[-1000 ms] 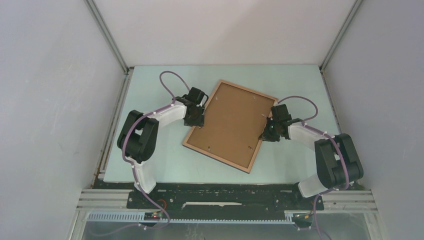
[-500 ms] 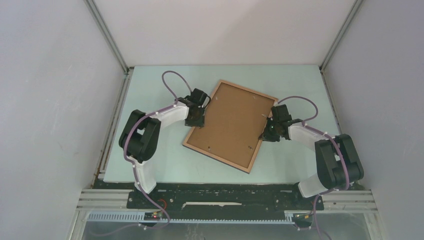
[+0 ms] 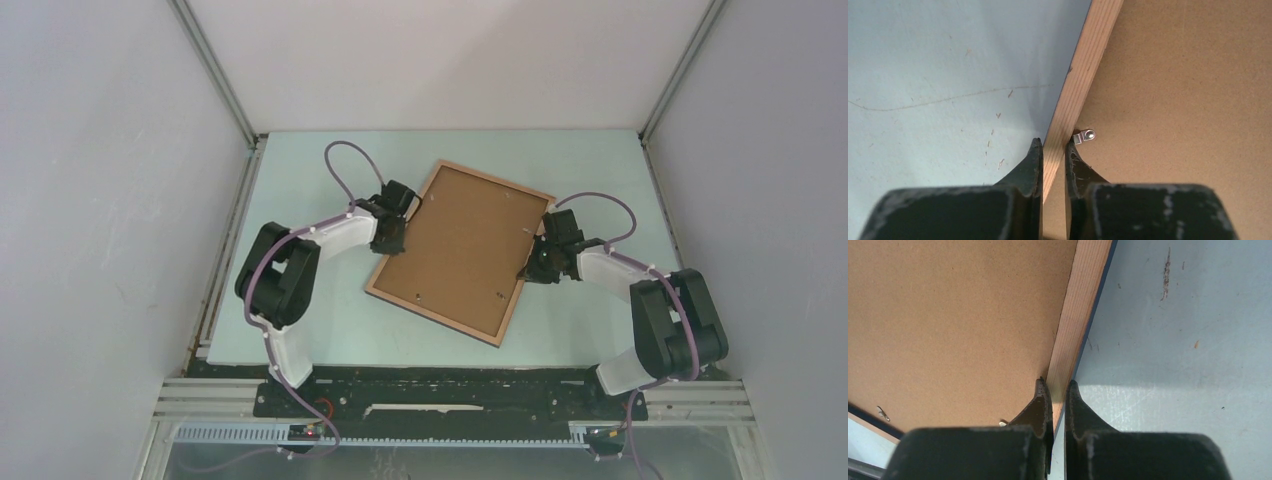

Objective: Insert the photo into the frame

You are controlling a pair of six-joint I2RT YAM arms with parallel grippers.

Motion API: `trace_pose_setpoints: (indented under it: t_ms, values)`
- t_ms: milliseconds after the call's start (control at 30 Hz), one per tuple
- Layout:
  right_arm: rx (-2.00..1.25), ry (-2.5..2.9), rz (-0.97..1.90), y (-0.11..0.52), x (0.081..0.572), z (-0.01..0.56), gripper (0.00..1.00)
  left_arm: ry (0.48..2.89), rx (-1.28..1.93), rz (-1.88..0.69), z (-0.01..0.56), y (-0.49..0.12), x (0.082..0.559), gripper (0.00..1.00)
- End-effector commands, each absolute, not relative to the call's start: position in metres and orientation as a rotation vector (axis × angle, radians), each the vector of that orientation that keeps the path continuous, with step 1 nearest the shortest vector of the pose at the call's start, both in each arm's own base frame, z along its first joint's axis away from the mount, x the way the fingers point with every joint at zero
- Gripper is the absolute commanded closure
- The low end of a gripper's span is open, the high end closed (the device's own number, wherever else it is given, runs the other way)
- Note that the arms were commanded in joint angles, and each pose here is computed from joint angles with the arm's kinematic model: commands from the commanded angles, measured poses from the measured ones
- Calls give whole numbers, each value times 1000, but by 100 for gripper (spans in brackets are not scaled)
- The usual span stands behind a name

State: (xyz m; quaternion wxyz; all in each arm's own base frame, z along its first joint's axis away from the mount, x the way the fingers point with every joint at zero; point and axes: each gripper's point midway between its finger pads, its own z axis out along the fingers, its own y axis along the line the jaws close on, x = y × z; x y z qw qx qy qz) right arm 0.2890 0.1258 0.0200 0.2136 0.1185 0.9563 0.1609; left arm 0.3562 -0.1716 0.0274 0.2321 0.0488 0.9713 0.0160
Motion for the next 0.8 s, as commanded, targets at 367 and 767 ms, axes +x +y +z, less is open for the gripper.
trace_pose_setpoints:
  t_ms: [367, 767]
  values:
    - [341, 2645, 595, 118, 300, 31, 89, 2703, 21, -297, 22, -173, 272, 94]
    - [527, 2496, 677, 115, 370, 54, 40, 2476, 10, -289, 103, -187, 337, 21]
